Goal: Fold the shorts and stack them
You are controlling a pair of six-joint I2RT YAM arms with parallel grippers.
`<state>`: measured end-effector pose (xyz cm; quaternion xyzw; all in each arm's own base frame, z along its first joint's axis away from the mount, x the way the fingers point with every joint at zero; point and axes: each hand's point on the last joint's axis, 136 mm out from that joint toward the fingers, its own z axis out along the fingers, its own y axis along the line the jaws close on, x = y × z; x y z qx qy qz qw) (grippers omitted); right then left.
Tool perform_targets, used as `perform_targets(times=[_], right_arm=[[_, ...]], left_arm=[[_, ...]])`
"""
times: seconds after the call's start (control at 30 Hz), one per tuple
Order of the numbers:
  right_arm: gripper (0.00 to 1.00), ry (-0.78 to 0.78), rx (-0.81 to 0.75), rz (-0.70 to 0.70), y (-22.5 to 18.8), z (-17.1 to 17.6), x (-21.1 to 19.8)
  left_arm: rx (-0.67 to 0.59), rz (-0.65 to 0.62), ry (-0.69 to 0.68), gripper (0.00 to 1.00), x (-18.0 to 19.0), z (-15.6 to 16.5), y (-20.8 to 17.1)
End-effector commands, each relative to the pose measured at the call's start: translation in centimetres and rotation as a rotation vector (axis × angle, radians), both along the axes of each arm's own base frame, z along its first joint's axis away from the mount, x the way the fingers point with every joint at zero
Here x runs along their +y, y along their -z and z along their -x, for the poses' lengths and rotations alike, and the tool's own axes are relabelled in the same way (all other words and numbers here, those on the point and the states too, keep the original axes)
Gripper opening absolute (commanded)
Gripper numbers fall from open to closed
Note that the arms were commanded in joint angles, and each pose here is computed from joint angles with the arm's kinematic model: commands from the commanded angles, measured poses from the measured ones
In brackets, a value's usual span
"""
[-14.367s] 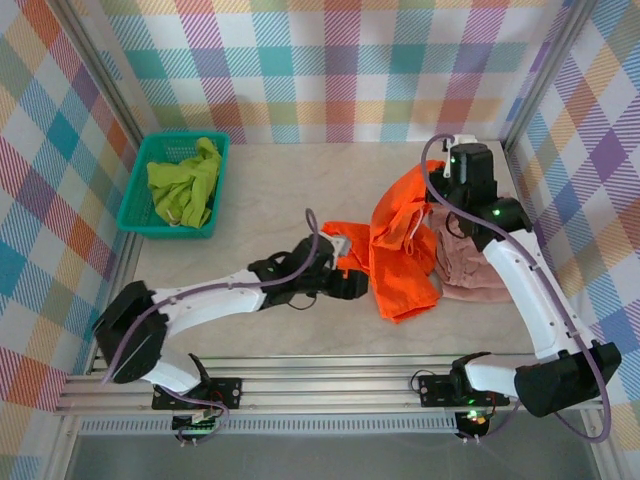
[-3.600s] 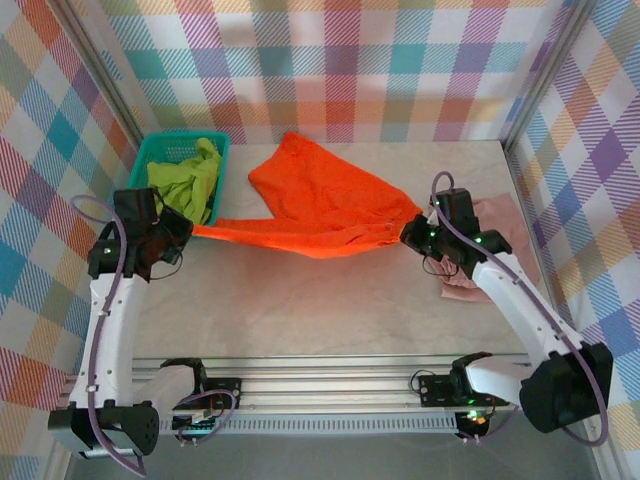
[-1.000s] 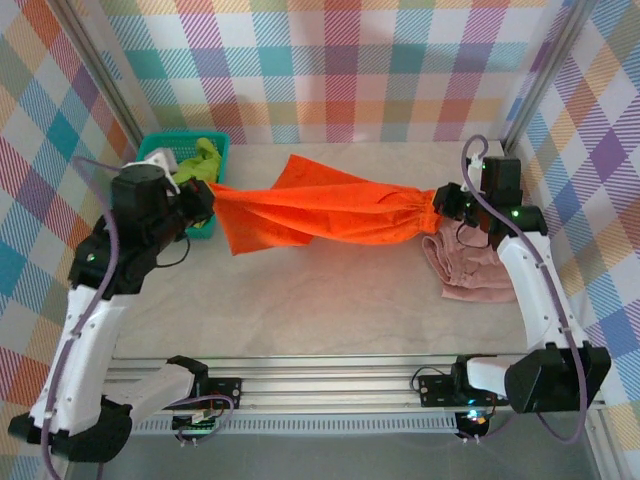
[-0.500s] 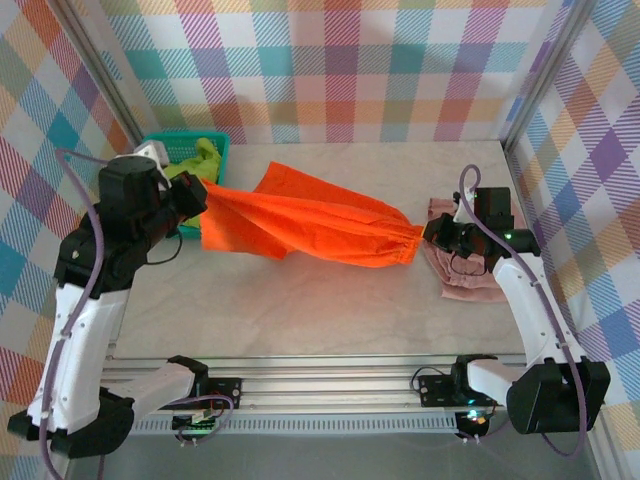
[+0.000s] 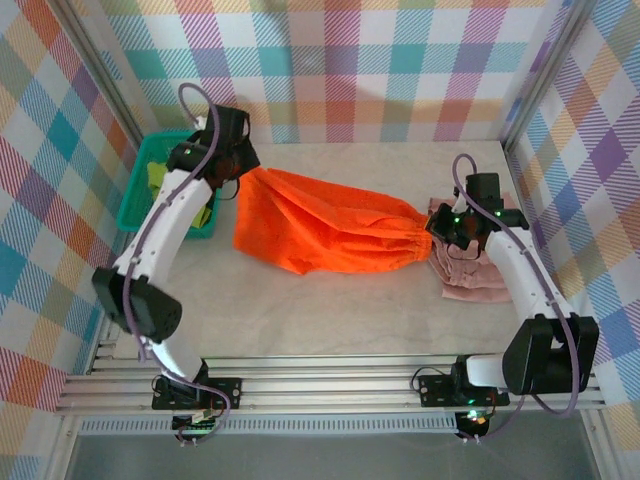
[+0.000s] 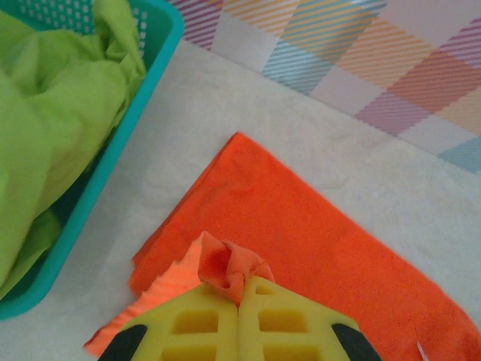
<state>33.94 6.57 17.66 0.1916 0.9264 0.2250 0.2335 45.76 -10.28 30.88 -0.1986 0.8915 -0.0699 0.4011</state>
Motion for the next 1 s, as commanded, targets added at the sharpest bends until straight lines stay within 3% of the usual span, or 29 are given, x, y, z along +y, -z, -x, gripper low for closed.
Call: perform_targets(times=[0.0, 0.13, 0.2, 0.3, 0.37, 0.43, 0.6, 0.77, 0.87, 0.97], right_arm=[[0.0, 0.063, -0.035, 0.018, -0.7, -2.0, -1.0], [0.05, 0.09, -0.02, 0.038, 0.4, -3.7, -1.6], [0.14, 0.105, 0.001, 0.049, 1.1, -4.7, -2.1], [0.36, 0.136, 0.027, 0.03, 1.3, -6.6, -2.9], [0.47, 0.152, 0.022, -0.034, -0.3, -7.8, -3.4], [0.55, 0.152, -0.02, -0.083, -2.6, -8.2, -3.2], [0.77, 0.033, -0.189, -0.207, -7.3, -7.1, 0.9], [0.81, -0.201, -0.149, -0.251, -5.6, -3.8, 8.7], [0.82, -0.361, -0.132, -0.178, -3.8, -1.8, 13.6], [0.82, -0.538, -0.193, -0.013, -2.4, -0.4, 18.0]], left_arm=[[-0.068, -0.029, -0.027, 0.0, 0.2, -3.0, -1.6], [-0.02, -0.064, -0.031, 0.01, -0.5, -6.4, 0.5], [0.019, -0.068, -0.035, 0.1, -0.7, -7.8, 2.1], [0.033, -0.049, -0.022, 0.46, -1.2, -10.1, 3.8], [0.014, -0.02, -0.013, 0.8, -1.2, -10.7, 3.1], [-0.007, 0.002, 0.009, 0.91, -1.4, -10.0, 1.3], [0.024, 0.072, 0.031, 1.0, -1.0, -4.3, -0.7], [0.107, 0.225, -0.006, 1.0, -0.5, 3.5, 5.1], [0.155, 0.266, -0.072, 1.0, 0.6, 7.5, 9.0], [0.145, 0.28, -0.146, 1.0, 2.3, 10.3, 10.9]])
